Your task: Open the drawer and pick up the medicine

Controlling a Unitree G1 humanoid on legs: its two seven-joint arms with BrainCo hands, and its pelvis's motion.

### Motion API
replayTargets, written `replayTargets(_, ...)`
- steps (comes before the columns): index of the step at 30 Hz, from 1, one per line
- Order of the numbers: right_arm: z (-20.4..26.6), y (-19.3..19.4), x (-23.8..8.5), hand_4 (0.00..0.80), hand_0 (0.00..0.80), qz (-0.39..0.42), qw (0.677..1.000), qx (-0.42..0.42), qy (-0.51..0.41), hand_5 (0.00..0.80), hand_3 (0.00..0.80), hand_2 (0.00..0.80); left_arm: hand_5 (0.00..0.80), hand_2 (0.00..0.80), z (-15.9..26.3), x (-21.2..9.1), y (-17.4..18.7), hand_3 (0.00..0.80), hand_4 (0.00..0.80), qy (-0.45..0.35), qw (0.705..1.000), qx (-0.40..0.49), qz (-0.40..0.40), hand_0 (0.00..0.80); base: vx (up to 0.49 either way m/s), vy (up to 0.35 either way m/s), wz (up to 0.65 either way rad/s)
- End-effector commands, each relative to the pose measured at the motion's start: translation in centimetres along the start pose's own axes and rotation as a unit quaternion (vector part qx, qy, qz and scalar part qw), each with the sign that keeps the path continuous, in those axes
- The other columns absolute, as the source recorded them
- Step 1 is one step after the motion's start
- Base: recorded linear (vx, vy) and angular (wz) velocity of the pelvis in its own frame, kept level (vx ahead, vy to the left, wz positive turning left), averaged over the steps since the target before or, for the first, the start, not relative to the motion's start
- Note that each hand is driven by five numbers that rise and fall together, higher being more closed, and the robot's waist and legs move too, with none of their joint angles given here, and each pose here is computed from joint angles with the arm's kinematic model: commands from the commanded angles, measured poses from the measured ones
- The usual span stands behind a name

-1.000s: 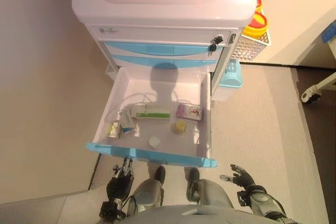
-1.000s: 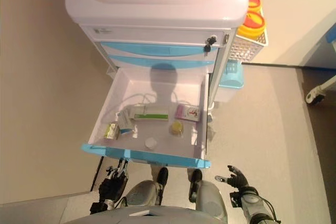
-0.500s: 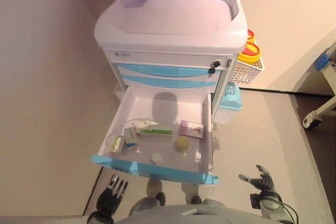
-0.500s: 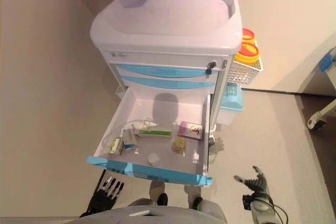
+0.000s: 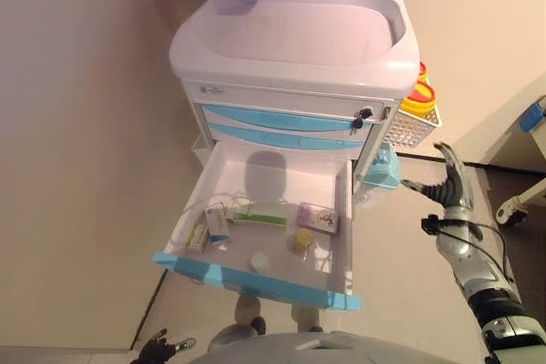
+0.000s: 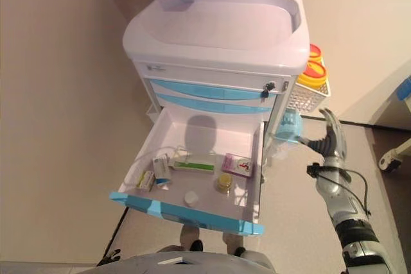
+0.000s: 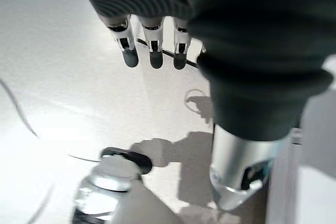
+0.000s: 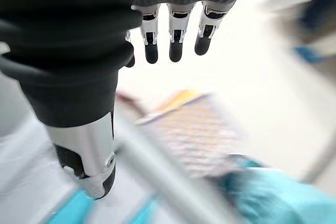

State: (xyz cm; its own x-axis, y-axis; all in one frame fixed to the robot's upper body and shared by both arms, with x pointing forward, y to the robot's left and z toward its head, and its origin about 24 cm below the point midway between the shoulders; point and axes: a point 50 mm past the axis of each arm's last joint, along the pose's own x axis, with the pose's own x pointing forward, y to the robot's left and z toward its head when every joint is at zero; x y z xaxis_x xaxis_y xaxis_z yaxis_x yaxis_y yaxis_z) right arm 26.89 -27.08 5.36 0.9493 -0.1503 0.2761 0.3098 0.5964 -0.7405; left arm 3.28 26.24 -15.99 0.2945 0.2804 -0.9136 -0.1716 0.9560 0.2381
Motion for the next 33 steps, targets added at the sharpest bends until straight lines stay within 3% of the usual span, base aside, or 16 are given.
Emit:
replayTargets(1, 4.9, 0.2, 1.8, 0.0, 0.0, 0.032, 0.988, -0.016, -0.148, 0.0, 0.0, 0.0, 0.0, 0.0, 0.1, 0.1, 0.8, 0.0, 0.0, 0.009, 1.0, 0.015, 0.007, 0.0, -0.003, -0.003, 0.11)
replayTargets(3, 7.0, 1.1, 2.1, 0.0, 0.0, 0.079, 0.974, -0.043, -0.21, 0.0, 0.0, 0.0, 0.0, 0.0, 0.1, 0.1, 0.5, 0.0, 0.0, 0.011, 1.0, 0.017, -0.002, 0.0, -0.005, -0.002, 0.07)
replayTargets(8, 8.2, 3.5, 2.0, 0.0, 0.0, 0.172, 0.945, -0.107, -0.259, 0.0, 0.0, 0.0, 0.0, 0.0, 1.3, 0.4, 0.1, 0.0, 0.0, -0.005, 1.0, 0.022, -0.015, 0.0, -0.015, -0.007, 0.16)
replayTargets(23, 2.0, 9.5, -0.6, 0.0, 0.0, 0.364, 0.874, -0.277, -0.166, 0.0, 0.0, 0.0, 0.0, 0.0, 3.9, 0.8, 0.1, 0.0, 0.0, -0.013, 0.997, 0.074, -0.031, 0.0, -0.007, -0.015, 0.23)
replayTargets(29, 0.7, 10.6, -2.6, 0.0, 0.0, 0.406, 0.829, -0.331, -0.197, 0.0, 0.0, 0.0, 0.0, 0.0, 4.3, 0.8, 0.1, 0.0, 0.0, -0.02, 0.995, 0.092, -0.036, 0.0, 0.011, -0.013, 0.13)
replayTargets(33, 0.1, 11.0, -3.6, 0.0, 0.0, 0.418, 0.815, -0.342, -0.21, 0.0, 0.0, 0.0, 0.0, 0.0, 4.5, 0.8, 0.0, 0.0, 0.0, -0.027, 0.994, 0.099, -0.04, 0.0, 0.015, -0.011, 0.12)
